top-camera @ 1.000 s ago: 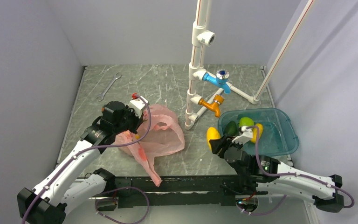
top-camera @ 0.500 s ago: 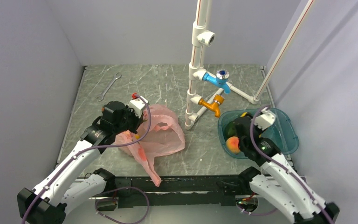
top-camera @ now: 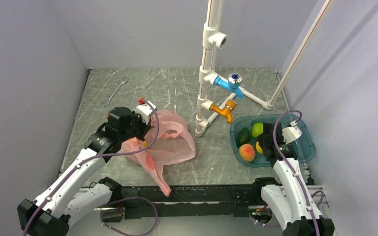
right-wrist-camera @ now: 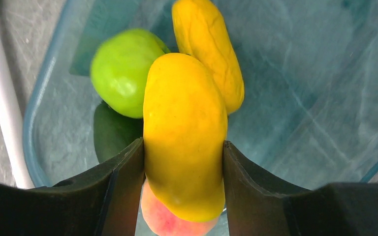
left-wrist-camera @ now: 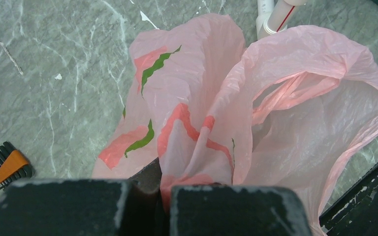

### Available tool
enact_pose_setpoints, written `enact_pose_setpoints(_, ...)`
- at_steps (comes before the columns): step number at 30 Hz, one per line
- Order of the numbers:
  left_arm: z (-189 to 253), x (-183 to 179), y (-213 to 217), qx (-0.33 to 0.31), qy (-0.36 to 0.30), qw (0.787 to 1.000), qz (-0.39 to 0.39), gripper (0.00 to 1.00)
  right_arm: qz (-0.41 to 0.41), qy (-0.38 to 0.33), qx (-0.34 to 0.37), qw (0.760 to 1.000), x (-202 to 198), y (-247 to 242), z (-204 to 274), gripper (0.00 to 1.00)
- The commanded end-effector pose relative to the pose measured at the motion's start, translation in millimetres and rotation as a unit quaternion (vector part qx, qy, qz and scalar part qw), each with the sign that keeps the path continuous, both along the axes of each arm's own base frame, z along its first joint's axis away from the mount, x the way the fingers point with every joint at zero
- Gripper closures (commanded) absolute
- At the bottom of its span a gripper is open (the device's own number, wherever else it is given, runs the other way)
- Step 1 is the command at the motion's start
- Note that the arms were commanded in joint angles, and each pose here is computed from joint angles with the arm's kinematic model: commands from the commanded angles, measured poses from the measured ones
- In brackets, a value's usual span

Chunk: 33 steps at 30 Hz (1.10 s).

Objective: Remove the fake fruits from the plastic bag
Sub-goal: Place the fake fruit in the bin.

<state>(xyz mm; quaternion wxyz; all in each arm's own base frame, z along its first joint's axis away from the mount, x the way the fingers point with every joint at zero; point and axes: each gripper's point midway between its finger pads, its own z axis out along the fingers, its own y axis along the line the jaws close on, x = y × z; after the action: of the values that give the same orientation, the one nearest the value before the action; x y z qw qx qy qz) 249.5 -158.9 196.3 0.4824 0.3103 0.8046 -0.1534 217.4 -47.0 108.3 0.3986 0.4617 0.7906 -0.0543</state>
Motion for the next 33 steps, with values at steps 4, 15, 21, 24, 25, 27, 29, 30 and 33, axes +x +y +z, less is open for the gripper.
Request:
enact_pose_setpoints(4, 24, 3, -3, -0.024, -0.031, 0.999, 0.001, 1.00, 0.030, -0.031, 0.083, 0.996, -9, 29, -25, 0.51)
enact_pose_setpoints(15, 20, 2, -7, -0.022, -0.018, 1.000, -0.007, 1.00, 0.187, -0.095, 0.100, 0.973, 1, 69, 21, 0.18)
enact_pose_setpoints(21, 21, 2, -6, -0.023, -0.022, 0.999, -0.006, 1.00, 0.307, -0.147, 0.120, 0.932, -10, 107, 54, 0.16)
enact_pose_setpoints(24, 21, 2, -7, -0.023, -0.021, 0.999, -0.008, 1.00, 0.375, -0.158, 0.135, 0.904, -24, 128, 64, 0.11)
enact_pose_setpoints(25, 23, 1, -8, -0.025, -0.021, 0.999, -0.012, 1.00, 0.399, -0.161, 0.147, 0.891, -28, 137, 65, 0.11)
enact_pose_setpoints(27, 28, -3, -12, -0.036, -0.028, 0.999, -0.028, 1.00, 0.443, -0.167, 0.165, 0.865, -37, 152, 68, 0.09)
enact_pose_setpoints(29, 36, -8, -16, -0.052, -0.045, 0.997, -0.045, 1.00, 0.479, -0.173, 0.170, 0.844, -45, 162, 73, 0.08)
enact_pose_setpoints(30, 42, -13, -19, -0.061, -0.055, 0.995, -0.057, 1.00, 0.497, -0.182, 0.171, 0.831, -49, 166, 78, 0.08)
enact_pose_setpoints(33, 57, -22, -23, -0.089, -0.090, 0.989, -0.081, 1.00, 0.545, -0.207, 0.176, 0.793, -61, 180, 93, 0.08)
